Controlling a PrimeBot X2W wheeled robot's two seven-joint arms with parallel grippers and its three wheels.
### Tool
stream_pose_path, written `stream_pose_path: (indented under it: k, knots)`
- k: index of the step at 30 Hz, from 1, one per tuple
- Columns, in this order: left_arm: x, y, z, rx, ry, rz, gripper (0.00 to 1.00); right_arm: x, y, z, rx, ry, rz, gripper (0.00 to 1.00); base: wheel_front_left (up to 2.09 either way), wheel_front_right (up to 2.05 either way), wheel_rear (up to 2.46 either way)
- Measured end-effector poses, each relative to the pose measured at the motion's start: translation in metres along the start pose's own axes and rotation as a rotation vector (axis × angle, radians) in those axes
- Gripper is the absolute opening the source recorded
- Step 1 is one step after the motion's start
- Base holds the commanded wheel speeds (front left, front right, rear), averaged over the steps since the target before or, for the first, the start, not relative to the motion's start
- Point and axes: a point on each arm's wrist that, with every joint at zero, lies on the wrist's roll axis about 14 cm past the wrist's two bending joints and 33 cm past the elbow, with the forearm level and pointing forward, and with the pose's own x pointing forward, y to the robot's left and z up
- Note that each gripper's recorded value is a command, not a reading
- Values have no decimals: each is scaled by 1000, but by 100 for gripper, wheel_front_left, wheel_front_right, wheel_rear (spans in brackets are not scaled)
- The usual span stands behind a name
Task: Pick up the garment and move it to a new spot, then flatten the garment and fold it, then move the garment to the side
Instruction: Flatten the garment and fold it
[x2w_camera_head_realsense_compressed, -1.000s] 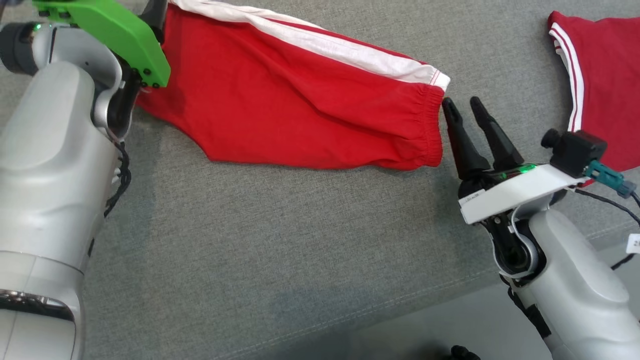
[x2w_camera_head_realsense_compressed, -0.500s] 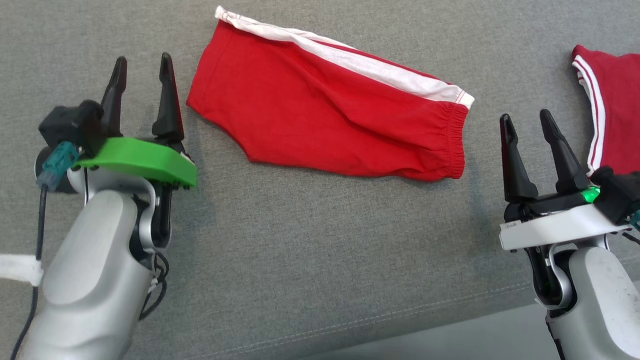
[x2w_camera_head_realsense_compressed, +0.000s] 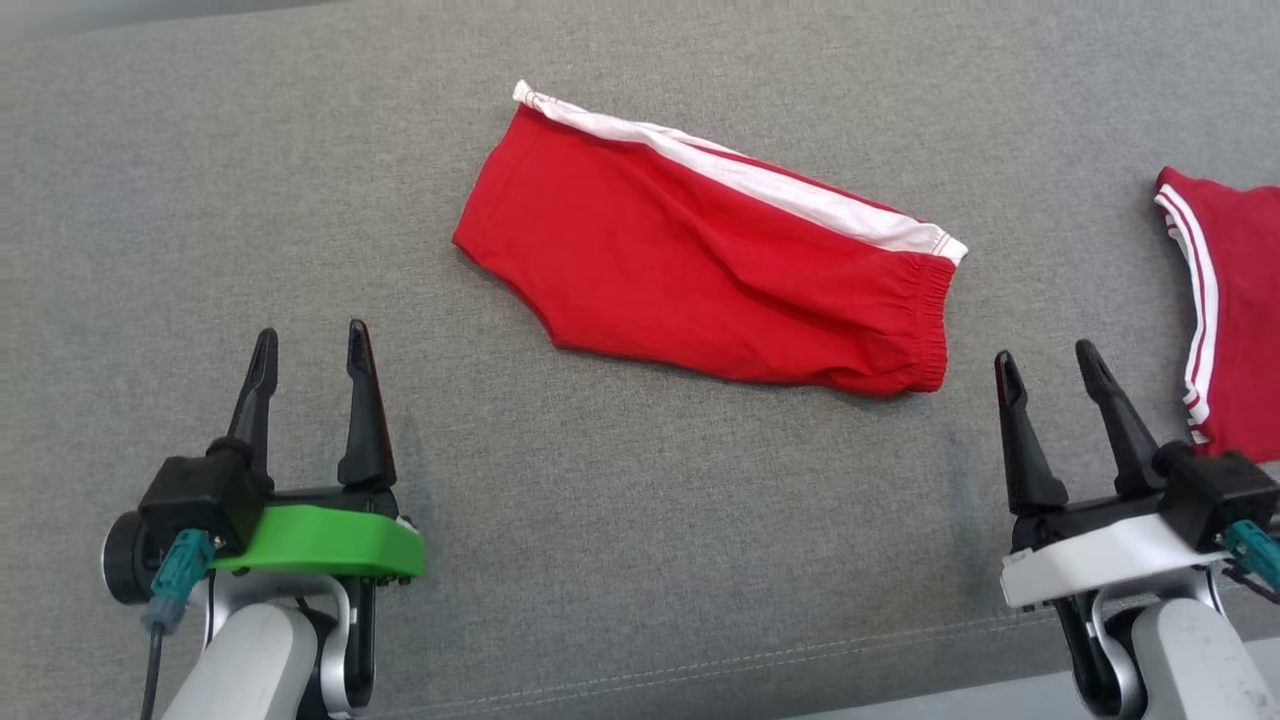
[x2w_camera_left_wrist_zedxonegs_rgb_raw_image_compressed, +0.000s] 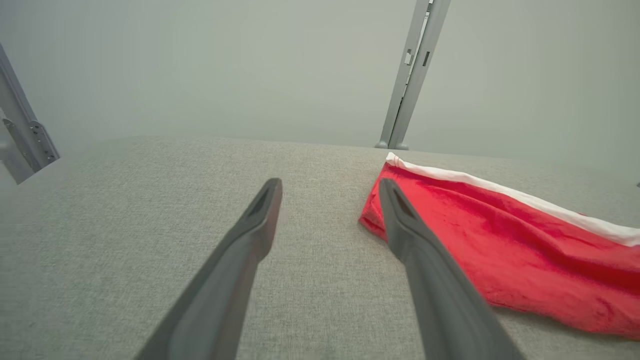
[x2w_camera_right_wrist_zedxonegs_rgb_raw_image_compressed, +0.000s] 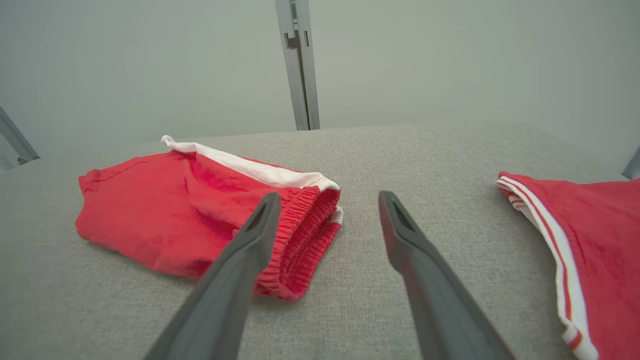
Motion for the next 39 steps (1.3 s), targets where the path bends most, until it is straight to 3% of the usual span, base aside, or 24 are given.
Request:
stream_pose_path:
  k: [13, 24, 32, 39]
  knots:
    - [-41, 0, 5, -2, 3, 17, 100, -34, 23, 1, 6, 17, 35, 100, 0, 0, 0]
    - [-41, -9, 1, 4, 36, -21, 100, -40, 22, 4, 12, 14, 23, 100, 0, 0, 0]
    - [-11, -55, -12, -36, 143, -223, 100, -35, 20, 4, 12, 12, 18, 100, 0, 0, 0]
    - [25, -71, -39, -48, 296, -296, 100, -30, 14, 3, 16, 12, -4, 100, 0, 0, 0]
